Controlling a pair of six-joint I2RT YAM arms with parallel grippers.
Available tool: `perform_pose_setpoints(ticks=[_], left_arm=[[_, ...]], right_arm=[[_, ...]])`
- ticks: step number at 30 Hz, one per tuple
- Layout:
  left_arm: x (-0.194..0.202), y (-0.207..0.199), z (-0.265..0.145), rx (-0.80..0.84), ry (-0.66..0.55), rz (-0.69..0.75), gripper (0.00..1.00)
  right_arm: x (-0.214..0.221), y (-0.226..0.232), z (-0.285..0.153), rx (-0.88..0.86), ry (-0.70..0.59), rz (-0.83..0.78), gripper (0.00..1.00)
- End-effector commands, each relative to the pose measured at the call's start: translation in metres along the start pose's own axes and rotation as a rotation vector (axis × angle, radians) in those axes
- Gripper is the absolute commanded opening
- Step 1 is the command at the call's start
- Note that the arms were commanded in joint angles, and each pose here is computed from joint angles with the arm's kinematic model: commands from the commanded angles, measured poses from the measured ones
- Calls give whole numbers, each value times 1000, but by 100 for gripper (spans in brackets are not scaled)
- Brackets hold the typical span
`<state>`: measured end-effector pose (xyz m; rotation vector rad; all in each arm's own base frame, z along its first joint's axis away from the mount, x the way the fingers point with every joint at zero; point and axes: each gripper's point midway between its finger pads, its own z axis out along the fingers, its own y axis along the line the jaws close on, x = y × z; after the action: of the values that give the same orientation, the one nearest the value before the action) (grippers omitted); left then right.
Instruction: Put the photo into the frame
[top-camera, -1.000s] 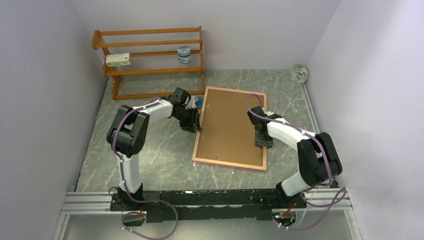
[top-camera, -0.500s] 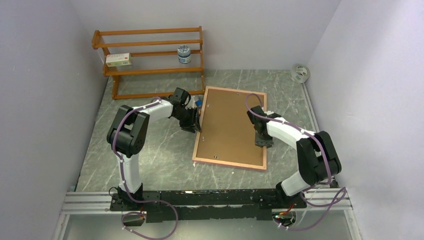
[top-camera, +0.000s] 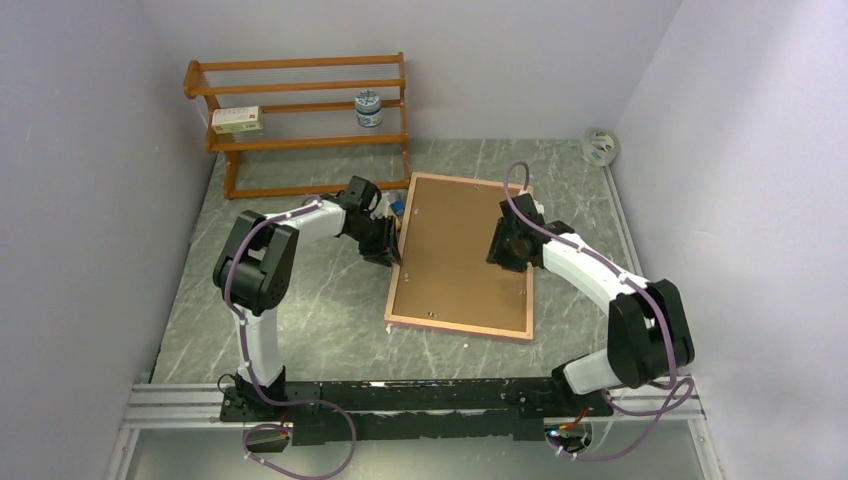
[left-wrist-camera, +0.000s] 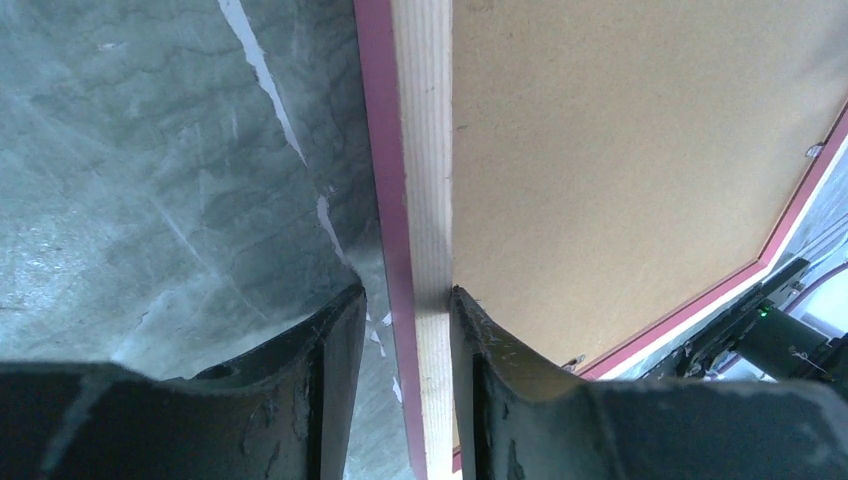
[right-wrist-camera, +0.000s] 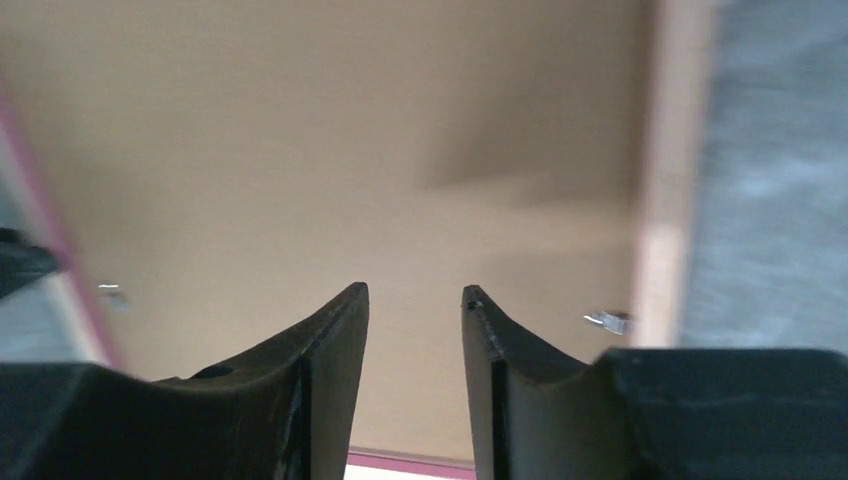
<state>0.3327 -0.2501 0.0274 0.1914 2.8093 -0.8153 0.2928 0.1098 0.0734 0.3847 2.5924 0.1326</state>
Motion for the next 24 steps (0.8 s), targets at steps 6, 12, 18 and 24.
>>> perform_pose_setpoints(ticks=[6,12,18,24], left_arm=[[28,2,-6,22,48,-46,27],[42,-2,-2,68,81,-85,17],[46,-3,-1,82,94,-95,13],[46,-2,0,78,93,-96,13]], right_arm=[[-1,153,12,-518,100,121,33],[46,206,31,-601,244,101,27],[82,224,37,-631,337,61,26],[89,225,35,-645,355,59,25]])
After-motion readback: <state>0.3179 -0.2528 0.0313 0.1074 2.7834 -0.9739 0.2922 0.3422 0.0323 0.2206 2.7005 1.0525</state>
